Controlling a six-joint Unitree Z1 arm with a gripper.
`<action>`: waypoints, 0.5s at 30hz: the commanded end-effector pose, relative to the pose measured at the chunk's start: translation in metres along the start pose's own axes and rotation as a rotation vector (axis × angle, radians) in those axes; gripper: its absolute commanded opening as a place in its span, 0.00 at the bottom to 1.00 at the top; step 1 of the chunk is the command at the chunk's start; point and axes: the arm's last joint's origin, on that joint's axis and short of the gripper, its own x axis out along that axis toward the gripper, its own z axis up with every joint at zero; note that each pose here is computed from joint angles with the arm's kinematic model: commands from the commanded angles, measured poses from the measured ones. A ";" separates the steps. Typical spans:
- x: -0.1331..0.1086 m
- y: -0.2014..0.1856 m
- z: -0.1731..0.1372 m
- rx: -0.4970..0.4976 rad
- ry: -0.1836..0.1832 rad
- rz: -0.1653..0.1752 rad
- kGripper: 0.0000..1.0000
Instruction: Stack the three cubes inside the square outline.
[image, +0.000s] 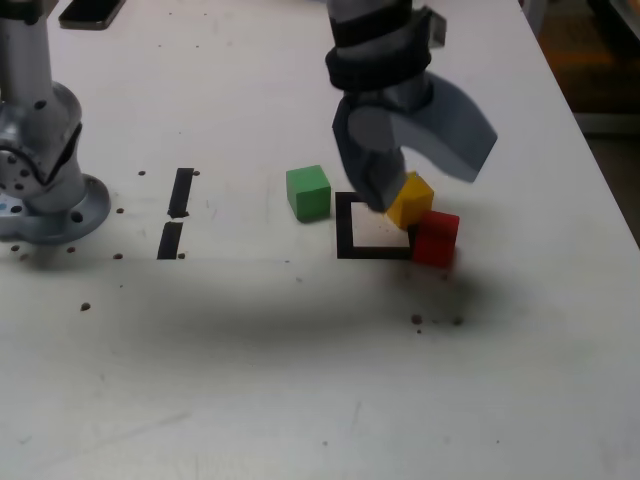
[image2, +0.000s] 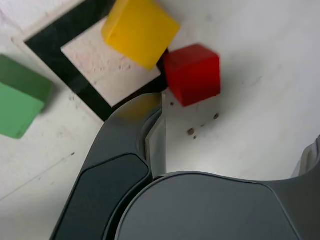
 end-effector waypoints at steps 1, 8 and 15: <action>0.005 -0.003 -0.002 -0.005 0.009 -0.011 0.99; 0.022 -0.006 -0.002 -0.005 0.032 -0.030 0.98; 0.041 -0.004 0.010 0.010 0.041 -0.042 0.97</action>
